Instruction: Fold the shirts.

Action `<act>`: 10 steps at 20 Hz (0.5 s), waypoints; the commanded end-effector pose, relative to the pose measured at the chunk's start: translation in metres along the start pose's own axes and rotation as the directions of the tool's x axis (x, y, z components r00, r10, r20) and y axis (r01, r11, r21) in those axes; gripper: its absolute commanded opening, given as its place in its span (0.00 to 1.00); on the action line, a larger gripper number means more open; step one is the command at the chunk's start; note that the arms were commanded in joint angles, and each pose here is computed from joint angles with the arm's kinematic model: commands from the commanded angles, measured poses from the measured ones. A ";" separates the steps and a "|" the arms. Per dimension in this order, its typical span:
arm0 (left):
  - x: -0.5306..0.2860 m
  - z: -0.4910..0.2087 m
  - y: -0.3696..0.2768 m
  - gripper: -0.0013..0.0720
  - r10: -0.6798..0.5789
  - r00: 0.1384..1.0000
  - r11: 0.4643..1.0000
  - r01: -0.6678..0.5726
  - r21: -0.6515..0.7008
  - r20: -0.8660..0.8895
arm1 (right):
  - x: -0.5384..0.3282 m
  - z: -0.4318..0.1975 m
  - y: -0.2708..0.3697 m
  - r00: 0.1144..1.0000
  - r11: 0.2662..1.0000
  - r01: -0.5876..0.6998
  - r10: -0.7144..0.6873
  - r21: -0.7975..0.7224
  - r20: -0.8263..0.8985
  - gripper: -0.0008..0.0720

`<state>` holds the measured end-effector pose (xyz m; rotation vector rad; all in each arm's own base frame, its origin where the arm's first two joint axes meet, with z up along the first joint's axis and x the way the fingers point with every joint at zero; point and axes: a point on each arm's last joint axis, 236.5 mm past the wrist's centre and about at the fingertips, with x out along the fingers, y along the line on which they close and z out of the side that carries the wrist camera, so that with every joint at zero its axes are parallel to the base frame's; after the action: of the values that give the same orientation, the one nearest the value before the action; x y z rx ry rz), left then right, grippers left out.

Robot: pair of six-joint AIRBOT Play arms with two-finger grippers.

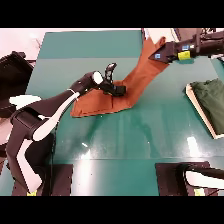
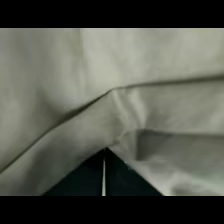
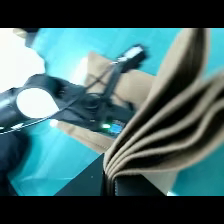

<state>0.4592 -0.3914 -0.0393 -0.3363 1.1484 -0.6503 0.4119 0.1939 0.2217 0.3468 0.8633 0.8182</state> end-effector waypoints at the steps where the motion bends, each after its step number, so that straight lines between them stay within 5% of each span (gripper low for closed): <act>1: -0.037 0.034 0.007 0.05 0.015 0.999 1.000 -0.016 0.024 0.047 | 0.020 0.006 0.038 0.998 0.998 -0.053 0.053 -0.036 0.021 0.03; 8: -0.300 0.152 0.063 0.05 0.206 0.882 0.967 -0.251 0.051 0.423 | 0.153 -0.022 0.134 0.954 0.950 -0.297 0.292 -0.099 -0.062 0.03; 9: -0.335 0.157 0.065 0.05 0.227 0.851 0.958 -0.281 0.047 0.474 | 0.182 -0.024 0.151 0.948 0.939 -0.317 0.312 -0.129 -0.059 0.10; 10: -0.366 0.159 0.066 0.05 0.246 0.819 0.951 -0.308 0.035 0.519 | 0.205 -0.026 0.168 0.942 0.930 -0.336 0.331 -0.151 -0.053 0.41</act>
<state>0.5421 -0.1905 0.1866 -0.2655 0.7505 -0.4406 0.3918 0.3807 0.2046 0.3481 0.8314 1.1257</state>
